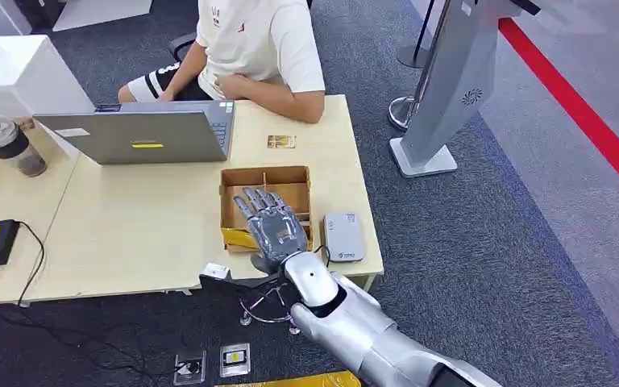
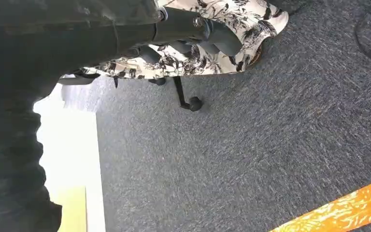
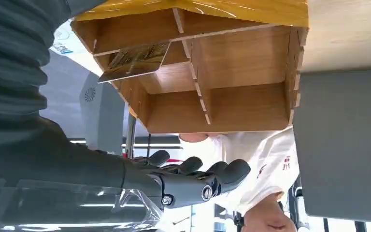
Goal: Pass the card to the sensor for recognition and then transmit it.
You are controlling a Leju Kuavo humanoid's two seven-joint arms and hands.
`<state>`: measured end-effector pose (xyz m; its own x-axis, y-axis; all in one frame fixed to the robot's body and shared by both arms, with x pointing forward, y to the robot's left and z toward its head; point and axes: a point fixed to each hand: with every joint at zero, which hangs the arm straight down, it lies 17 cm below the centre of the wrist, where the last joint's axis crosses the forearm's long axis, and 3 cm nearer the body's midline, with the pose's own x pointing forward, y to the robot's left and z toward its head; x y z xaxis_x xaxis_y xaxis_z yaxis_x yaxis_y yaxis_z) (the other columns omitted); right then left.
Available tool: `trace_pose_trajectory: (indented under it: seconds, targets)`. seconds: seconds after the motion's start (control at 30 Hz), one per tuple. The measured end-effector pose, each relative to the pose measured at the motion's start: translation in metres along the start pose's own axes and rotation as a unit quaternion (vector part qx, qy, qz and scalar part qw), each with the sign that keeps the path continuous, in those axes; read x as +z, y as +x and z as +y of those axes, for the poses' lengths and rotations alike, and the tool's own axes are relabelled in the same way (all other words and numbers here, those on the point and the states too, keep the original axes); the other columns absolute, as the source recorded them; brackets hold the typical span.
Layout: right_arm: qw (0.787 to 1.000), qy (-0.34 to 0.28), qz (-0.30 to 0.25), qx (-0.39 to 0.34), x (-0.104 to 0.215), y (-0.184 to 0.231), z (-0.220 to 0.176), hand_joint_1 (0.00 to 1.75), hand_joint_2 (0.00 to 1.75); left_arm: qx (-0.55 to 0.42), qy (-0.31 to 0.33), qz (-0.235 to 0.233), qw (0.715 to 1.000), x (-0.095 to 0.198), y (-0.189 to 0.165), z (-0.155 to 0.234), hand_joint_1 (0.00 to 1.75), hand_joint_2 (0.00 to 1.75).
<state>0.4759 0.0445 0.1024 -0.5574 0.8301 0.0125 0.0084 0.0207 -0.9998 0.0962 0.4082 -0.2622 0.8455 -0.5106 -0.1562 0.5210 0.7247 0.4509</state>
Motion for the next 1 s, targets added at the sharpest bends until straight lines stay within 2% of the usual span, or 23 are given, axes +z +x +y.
trace_pose_trajectory:
  seconds: [1.0]
  targets:
    - [1.000,0.000,0.000,0.000,0.0003,-0.0001,0.0005,0.00,1.75,0.000,0.000,0.000,1.000,0.0000,0.0000,0.0000,0.00,1.75]
